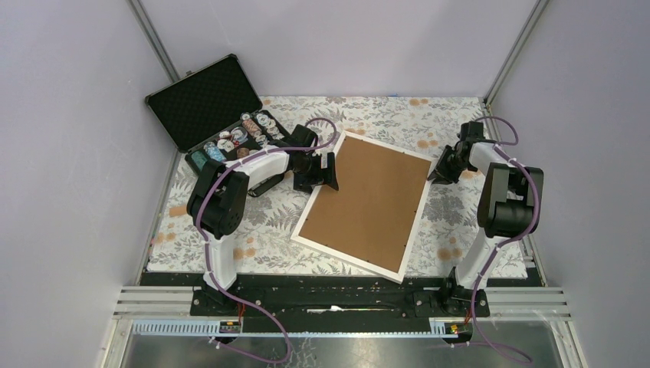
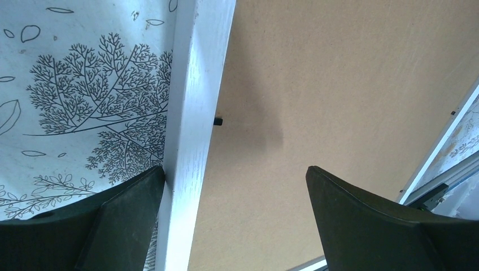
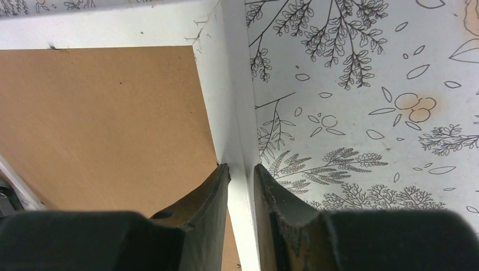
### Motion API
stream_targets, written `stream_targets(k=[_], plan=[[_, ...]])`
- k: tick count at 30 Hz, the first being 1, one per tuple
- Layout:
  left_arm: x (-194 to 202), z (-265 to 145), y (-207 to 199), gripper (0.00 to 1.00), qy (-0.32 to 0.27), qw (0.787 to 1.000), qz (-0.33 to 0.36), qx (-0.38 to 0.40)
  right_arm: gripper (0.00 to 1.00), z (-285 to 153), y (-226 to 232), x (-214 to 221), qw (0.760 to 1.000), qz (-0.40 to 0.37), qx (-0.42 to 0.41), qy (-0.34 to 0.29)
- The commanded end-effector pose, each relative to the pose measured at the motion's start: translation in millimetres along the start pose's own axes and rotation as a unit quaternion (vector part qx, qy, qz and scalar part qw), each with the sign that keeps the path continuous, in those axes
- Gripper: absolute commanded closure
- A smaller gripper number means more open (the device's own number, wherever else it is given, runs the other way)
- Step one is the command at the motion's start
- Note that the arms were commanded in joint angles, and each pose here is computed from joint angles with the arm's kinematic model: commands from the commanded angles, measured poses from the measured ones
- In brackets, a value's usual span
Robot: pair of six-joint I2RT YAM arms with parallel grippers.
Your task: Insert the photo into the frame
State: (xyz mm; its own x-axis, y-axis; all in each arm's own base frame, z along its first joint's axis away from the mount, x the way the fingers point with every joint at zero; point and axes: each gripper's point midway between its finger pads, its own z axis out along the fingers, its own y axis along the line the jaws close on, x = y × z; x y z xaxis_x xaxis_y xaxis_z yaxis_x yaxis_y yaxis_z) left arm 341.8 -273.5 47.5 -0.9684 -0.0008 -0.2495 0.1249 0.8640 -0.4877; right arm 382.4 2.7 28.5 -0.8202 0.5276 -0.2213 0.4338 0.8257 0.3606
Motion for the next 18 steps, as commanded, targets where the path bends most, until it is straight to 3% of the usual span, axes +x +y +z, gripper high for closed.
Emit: stream_targets(k=[1,10,14,18], plan=[[-15,-4,-25,0.01,-0.021,0.999,0.009,0.047,0.69,7,-1,-2,1.000,-0.015,0.003,0.004],[-15,-2,-25,0.01,-0.021,0.999,0.009,0.047,0.66,29,-1,6,0.997,-0.038,-0.006,0.061],[-12,0,-26,0.01,-0.013,0.998,0.008,0.055,0.60,34,-2,11,0.996,-0.057,-0.001,0.071],[-19,-4,-24,0.02,-0.028,0.999,0.020,0.042,0.59,32,-2,11,0.996,-0.060,0.002,0.073]])
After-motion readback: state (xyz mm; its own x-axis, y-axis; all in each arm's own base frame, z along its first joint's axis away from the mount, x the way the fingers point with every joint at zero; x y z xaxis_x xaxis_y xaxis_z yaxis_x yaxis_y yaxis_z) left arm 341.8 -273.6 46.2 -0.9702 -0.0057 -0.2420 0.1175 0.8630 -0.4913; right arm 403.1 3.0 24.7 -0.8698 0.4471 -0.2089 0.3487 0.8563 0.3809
